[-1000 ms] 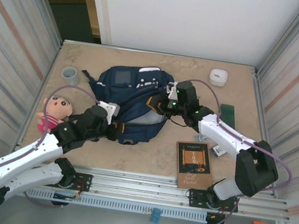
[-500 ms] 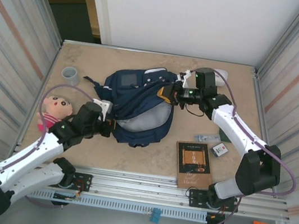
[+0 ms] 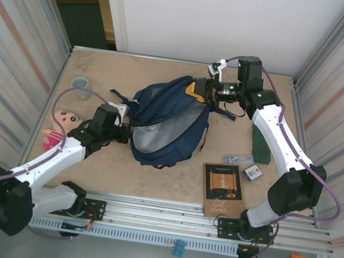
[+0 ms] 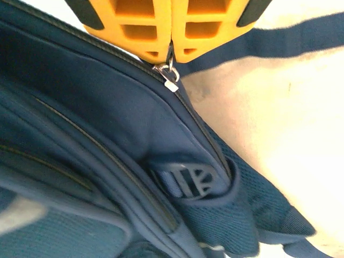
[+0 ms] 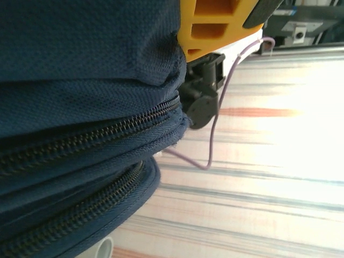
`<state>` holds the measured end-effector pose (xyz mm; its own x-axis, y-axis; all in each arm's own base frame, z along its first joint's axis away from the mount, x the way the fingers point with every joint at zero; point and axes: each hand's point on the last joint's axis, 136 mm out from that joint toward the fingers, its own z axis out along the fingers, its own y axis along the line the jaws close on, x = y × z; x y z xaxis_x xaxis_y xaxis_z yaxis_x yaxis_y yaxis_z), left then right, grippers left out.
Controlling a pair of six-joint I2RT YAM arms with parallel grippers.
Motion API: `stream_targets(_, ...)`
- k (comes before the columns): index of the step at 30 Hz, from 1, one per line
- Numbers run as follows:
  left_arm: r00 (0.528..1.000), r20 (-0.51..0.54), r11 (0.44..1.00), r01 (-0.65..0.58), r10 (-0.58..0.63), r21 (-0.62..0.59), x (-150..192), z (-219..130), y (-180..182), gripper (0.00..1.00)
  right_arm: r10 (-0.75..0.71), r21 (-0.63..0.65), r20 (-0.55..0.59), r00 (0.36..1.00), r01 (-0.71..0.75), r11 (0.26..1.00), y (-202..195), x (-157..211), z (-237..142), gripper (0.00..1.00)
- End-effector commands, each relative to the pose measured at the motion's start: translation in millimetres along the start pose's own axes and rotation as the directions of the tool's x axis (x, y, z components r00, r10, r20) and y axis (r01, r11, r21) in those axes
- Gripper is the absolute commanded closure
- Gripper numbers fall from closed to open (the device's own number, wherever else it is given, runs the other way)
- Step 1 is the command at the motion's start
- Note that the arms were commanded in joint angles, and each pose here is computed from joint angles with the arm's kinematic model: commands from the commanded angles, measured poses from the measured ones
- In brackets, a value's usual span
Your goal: Pack the student bag
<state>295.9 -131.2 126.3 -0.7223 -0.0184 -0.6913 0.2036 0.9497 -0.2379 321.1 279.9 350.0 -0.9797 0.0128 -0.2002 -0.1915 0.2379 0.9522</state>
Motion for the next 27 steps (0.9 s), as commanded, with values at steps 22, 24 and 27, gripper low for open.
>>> stream_targets(22,0.872,0.333,0.868,-0.443,0.359,0.224,-58.9,-77.6,-61.0,0.31,-0.130,-0.017,-0.089,0.988,0.129,0.992,15.8,13.4,-1.7,1.00)
stream_targets(24,0.816,0.396,0.799,-0.541,0.421,0.265,-57.5,-95.7,-77.3,0.25,-0.132,-0.007,-0.100,0.986,0.132,0.991,13.3,15.3,0.8,1.00)
stream_targets(27,0.747,0.446,0.730,-0.634,0.493,0.256,-58.9,-107.1,-94.2,0.17,-0.137,-0.008,-0.119,0.983,0.137,0.991,14.0,19.6,5.3,1.00)
